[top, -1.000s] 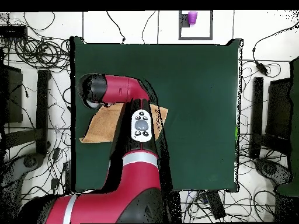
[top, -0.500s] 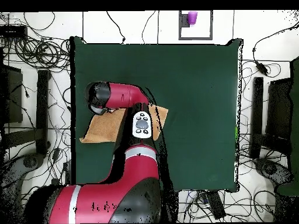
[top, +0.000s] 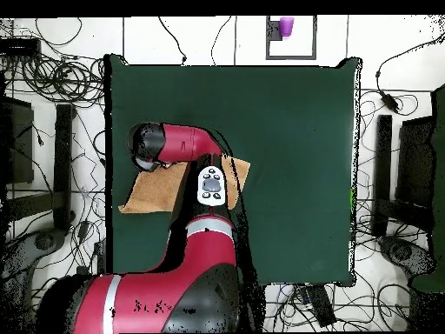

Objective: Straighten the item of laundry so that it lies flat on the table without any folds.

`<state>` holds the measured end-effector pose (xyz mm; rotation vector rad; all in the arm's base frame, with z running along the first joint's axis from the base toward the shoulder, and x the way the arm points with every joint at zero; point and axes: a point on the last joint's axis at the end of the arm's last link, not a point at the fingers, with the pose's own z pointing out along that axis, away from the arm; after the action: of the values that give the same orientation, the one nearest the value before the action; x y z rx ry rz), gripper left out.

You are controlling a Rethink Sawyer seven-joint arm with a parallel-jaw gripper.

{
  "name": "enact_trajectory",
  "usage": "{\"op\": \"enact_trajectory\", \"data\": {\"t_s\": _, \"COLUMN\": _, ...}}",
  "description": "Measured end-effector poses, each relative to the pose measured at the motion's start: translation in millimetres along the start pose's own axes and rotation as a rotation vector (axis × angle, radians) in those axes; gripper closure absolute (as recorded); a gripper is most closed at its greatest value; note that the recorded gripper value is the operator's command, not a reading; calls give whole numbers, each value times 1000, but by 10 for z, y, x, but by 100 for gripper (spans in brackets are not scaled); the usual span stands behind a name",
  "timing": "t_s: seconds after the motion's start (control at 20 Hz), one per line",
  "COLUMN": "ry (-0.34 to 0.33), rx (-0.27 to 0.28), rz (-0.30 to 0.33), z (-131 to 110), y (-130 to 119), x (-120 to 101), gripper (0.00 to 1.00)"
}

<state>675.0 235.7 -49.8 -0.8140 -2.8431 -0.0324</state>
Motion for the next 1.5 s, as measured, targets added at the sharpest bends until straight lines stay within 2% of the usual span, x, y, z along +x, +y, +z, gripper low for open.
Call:
{"op": "enact_trajectory", "data": {"t_s": 1.0, "ry": -26, "rx": -17, "rz": 5, "z": -22, "y": -40, "x": 25, "gripper": 0}}
{"op": "enact_trajectory", "data": {"t_s": 1.5, "ry": -37, "rx": -25, "rz": 8, "z": -184, "y": -74, "x": 67, "gripper": 0}}
